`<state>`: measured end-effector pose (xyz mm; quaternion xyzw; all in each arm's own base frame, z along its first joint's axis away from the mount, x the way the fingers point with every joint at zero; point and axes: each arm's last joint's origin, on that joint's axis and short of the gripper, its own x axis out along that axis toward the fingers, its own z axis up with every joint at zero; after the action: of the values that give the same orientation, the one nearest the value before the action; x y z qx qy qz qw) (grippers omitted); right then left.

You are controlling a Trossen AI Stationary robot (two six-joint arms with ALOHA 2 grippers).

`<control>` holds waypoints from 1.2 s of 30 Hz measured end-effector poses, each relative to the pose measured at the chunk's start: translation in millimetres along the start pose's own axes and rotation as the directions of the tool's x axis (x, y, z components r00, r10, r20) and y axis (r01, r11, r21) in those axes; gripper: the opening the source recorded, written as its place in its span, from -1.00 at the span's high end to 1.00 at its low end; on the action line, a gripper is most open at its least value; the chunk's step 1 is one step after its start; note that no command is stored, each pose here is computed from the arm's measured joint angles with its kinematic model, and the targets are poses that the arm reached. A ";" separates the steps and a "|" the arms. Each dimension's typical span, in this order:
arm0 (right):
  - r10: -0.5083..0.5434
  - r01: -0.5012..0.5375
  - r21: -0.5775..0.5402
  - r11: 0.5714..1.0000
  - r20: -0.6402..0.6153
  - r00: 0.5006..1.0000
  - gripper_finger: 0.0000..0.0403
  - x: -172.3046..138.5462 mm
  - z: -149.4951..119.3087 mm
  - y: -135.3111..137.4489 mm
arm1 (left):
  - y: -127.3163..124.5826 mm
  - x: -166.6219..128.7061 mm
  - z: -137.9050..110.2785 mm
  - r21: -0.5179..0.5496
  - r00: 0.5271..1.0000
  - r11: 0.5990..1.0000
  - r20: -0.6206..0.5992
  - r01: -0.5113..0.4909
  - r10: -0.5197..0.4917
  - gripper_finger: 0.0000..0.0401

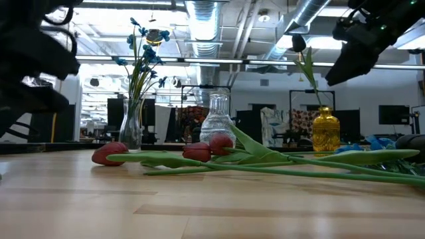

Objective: Sort flowers into vase by color
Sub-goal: Put the left black flower into the yellow vase

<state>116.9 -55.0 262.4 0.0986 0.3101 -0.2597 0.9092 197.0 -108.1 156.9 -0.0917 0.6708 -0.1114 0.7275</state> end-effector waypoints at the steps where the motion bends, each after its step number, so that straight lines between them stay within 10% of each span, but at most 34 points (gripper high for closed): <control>1: 0.006 -0.006 0.005 1.000 0.000 1.000 -0.29 -0.1 -0.1 0.9 | -0.8 3.3 -0.3 0.012 1.000 1.000 -0.015 -0.006 0.006 0.08; 12: 0.061 -0.060 -0.012 0.998 0.024 0.998 -0.29 -1.1 1.6 9.6 | -4.8 21.8 -1.6 0.001 0.993 0.994 -0.058 -0.107 0.107 0.16; 26: 0.121 -0.118 -0.046 0.992 0.075 0.990 -0.29 -2.9 5.6 18.7 | -3.8 22.7 -2.3 -0.116 0.991 0.985 -0.058 -0.124 0.118 0.95; 36: 0.160 -0.154 -0.072 0.985 0.084 0.984 -0.29 -4.3 5.8 24.6 | 0.3 -0.7 0.8 -0.190 0.998 0.981 0.046 -0.033 0.042 1.00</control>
<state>130.1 -34.4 270.1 0.0813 0.2687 -0.1812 0.9425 197.7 -107.6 157.6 -0.1506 0.6617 -0.0309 0.7338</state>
